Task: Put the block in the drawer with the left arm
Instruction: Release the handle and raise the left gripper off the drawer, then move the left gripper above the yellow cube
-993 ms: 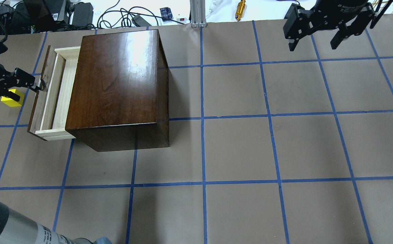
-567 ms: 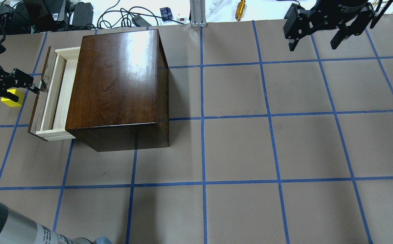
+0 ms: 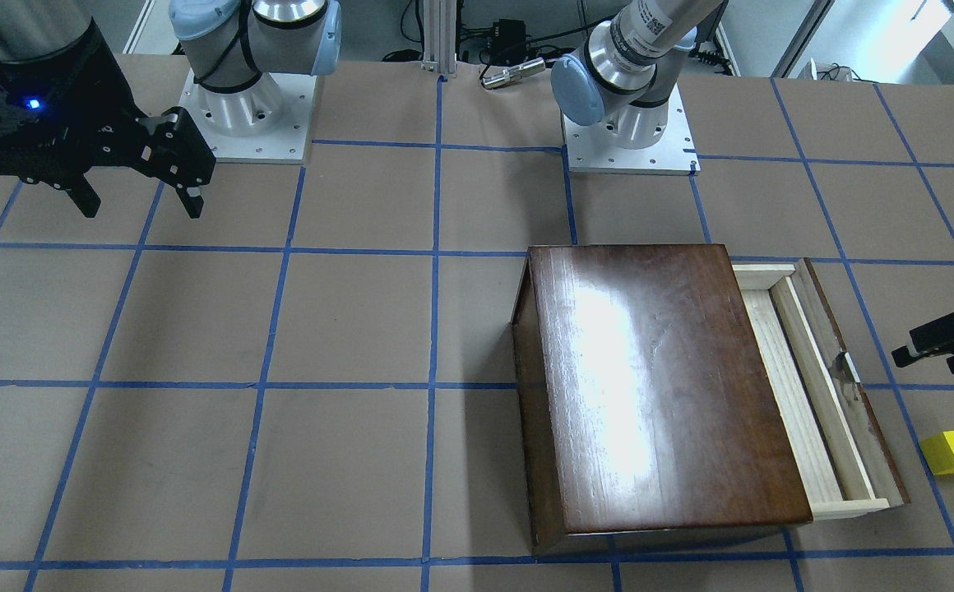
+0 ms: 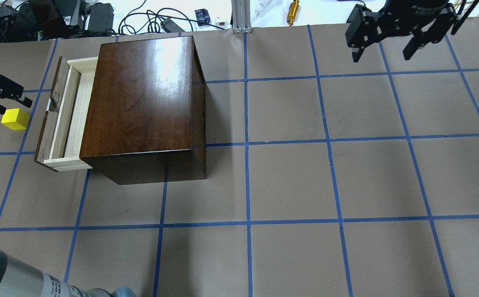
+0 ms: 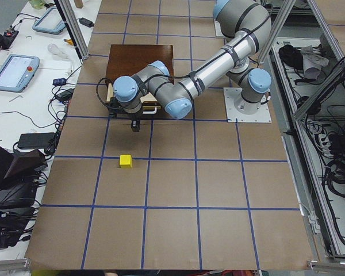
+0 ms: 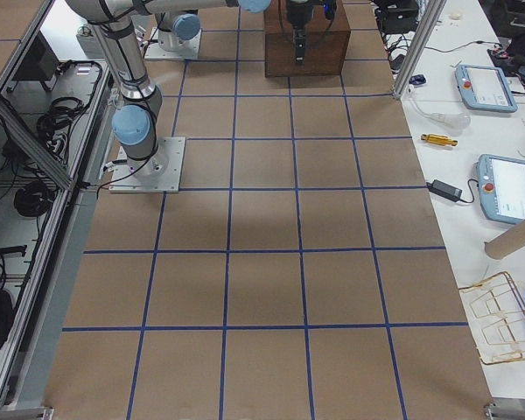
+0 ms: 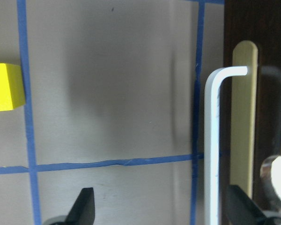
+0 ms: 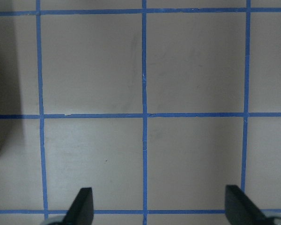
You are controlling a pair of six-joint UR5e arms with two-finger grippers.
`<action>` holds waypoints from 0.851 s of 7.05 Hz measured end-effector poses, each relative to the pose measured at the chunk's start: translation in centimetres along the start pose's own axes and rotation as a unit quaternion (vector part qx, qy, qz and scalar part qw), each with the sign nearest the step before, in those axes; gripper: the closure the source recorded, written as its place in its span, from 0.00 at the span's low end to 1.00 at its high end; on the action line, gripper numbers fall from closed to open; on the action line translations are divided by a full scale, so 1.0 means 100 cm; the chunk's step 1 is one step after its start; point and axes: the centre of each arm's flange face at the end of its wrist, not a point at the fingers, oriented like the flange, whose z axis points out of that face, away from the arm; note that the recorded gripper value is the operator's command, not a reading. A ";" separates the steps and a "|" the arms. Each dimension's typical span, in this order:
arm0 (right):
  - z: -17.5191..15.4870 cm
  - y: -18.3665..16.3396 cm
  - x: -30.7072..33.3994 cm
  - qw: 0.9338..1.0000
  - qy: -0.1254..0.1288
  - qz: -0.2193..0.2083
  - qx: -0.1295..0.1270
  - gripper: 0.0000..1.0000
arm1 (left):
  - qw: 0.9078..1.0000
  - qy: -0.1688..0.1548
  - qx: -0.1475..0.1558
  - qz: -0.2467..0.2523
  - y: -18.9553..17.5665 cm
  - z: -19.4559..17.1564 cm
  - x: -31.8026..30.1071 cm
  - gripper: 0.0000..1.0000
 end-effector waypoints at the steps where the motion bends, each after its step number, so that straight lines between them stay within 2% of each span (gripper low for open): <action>1: 0.000 0.000 0.000 1.000 0.000 0.000 0.000 0.00 | 0.999 -0.008 -0.008 0.049 0.002 0.002 -0.012 0.00; 3: 0.000 0.000 0.000 1.000 0.000 0.000 0.000 0.00 | 0.991 -0.034 -0.026 0.124 0.001 -0.004 -0.028 0.00; 6: -0.001 0.000 0.000 1.000 0.000 0.000 0.001 0.00 | 0.967 -0.086 -0.049 0.235 -0.011 -0.010 -0.052 0.00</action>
